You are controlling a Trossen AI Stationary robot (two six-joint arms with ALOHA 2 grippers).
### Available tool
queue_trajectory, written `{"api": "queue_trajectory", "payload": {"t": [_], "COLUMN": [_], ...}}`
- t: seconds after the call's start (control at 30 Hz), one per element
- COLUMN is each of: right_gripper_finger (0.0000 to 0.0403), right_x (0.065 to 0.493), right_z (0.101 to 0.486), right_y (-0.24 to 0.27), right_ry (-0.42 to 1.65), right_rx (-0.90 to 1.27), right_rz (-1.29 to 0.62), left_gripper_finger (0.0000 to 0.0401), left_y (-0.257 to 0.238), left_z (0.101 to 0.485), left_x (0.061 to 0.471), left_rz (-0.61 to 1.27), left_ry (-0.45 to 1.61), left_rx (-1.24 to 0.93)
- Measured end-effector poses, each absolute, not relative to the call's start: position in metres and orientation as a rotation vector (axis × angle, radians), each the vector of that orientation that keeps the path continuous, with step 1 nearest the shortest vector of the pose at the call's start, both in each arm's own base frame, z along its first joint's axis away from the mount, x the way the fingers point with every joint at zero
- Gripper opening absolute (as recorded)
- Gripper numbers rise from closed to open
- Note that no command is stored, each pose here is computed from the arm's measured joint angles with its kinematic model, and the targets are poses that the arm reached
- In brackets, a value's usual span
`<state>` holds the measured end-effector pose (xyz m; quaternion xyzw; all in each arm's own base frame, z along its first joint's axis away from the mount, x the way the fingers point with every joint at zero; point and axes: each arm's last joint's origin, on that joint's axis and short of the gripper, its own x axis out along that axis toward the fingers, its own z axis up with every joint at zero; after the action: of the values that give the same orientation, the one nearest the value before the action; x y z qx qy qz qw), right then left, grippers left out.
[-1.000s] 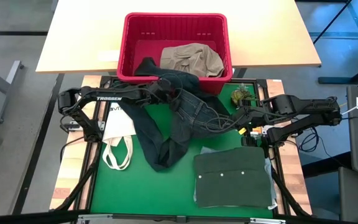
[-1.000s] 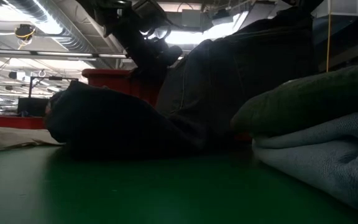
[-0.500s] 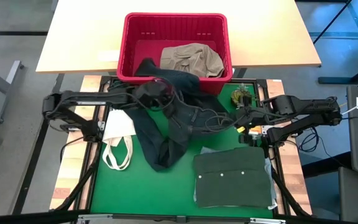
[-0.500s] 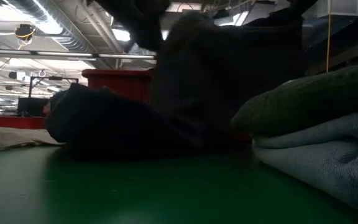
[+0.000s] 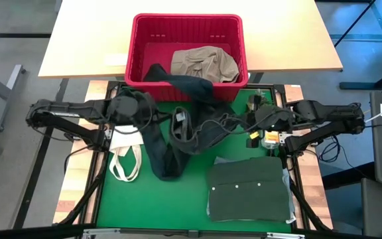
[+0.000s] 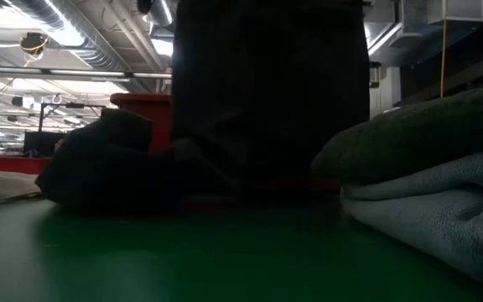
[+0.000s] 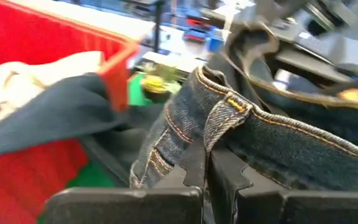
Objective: Fold Laundry from Bin
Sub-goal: Remove the dark blue jean from the red bin
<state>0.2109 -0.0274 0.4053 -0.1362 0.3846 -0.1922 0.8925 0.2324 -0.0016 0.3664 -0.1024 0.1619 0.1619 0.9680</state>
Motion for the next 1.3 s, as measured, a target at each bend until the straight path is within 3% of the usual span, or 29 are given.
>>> {"api": "queue_trajectory", "payload": {"t": [0.3, 0.7, 1.07, 1.3], "right_gripper_finger": [0.0019, 0.0019, 0.0019, 0.0019], "right_x": [0.182, 0.12, 0.061, 0.037], "right_z": [0.447, 0.473, 0.479, 0.48], "right_y": [-0.028, -0.023, -0.011, -0.007], "right_ry": [0.797, 0.863, 0.721, 0.649], "right_rx": [-0.309, -0.257, 0.044, 0.149], "right_rz": [-0.519, -0.533, -0.319, -0.289], "left_gripper_finger": [0.0, 0.0, 0.0, 0.0], "left_y": [-0.052, -0.092, -0.108, -0.127], "left_z": [0.365, 0.34, 0.298, 0.265], "left_x": [0.247, 0.32, 0.372, 0.401], "left_rz": [0.121, -0.027, -0.186, -0.208], "left_ry": [0.281, 0.018, -0.227, -0.176], "left_rx": [-0.197, -0.273, -0.332, -0.322]}}
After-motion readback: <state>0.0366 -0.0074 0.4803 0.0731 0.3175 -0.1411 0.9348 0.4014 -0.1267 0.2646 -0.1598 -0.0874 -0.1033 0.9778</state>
